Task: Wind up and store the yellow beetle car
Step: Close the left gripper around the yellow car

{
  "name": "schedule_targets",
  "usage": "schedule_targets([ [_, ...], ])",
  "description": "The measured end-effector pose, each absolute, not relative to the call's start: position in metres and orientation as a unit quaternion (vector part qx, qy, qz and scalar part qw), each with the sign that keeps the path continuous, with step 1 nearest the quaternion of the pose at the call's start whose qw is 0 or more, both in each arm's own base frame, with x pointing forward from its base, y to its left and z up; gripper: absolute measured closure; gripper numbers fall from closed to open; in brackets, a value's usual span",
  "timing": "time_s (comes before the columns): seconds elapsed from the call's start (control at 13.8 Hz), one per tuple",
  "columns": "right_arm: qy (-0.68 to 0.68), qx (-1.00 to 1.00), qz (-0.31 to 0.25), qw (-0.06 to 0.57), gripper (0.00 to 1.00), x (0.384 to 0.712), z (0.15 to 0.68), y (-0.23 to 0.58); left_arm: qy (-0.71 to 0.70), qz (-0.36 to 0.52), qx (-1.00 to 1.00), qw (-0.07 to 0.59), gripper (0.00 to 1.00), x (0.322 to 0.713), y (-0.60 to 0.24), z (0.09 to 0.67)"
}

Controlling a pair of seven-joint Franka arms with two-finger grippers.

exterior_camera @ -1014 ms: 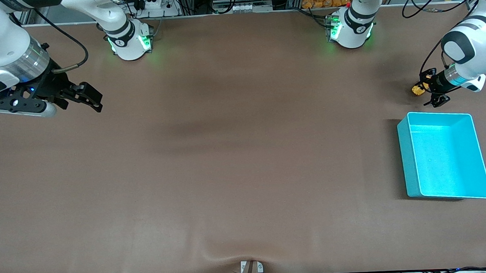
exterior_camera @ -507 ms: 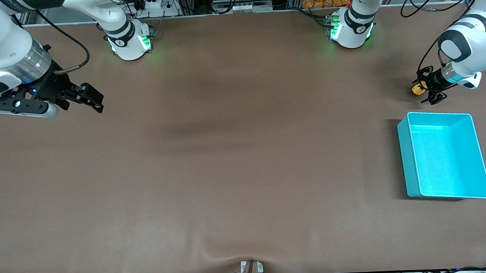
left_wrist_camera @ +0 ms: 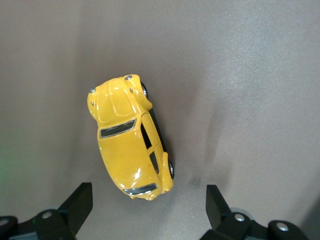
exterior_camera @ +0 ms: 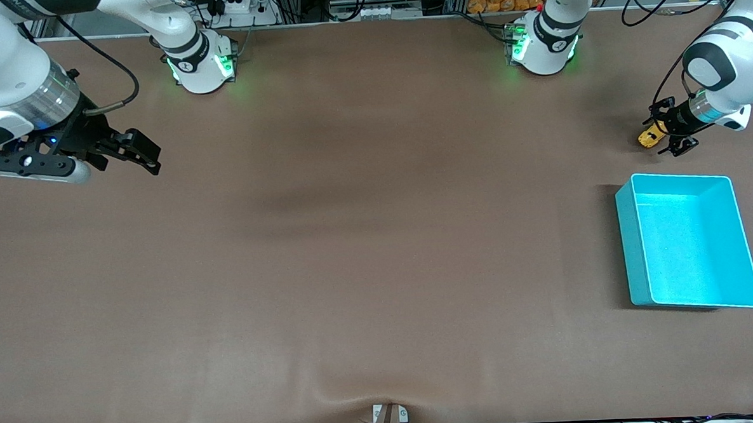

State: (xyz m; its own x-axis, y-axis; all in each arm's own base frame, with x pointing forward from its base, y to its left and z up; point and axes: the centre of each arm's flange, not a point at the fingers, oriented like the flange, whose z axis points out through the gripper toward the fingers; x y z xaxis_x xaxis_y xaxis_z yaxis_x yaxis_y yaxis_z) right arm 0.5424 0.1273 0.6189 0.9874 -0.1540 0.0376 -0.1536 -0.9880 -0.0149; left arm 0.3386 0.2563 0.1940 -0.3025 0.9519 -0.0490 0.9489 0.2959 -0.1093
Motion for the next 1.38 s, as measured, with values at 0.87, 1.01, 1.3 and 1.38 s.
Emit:
schedule_targets([
  [0.87, 0.077, -0.997, -0.021, 0.007, 0.0, 0.549, 0.61, 0.129, -0.809, 0.049, -0.586, 0.01, 0.0, 0.322, 0.25, 0.182],
  [1.01, 0.077, -0.997, -0.022, 0.007, 0.0, 0.549, 0.61, 0.129, -0.81, 0.046, -0.584, 0.01, 0.0, 0.318, 0.25, 0.18],
  [1.3, 0.083, -0.996, -0.029, 0.013, 0.0, 0.552, 0.616, 0.12, -0.815, 0.043, -0.578, 0.01, 0.0, 0.311, 0.252, 0.177],
  [1.38, 0.09, -0.995, -0.03, 0.017, 0.0, 0.554, 0.618, 0.111, -0.815, 0.044, -0.578, 0.01, 0.0, 0.31, 0.251, 0.176],
])
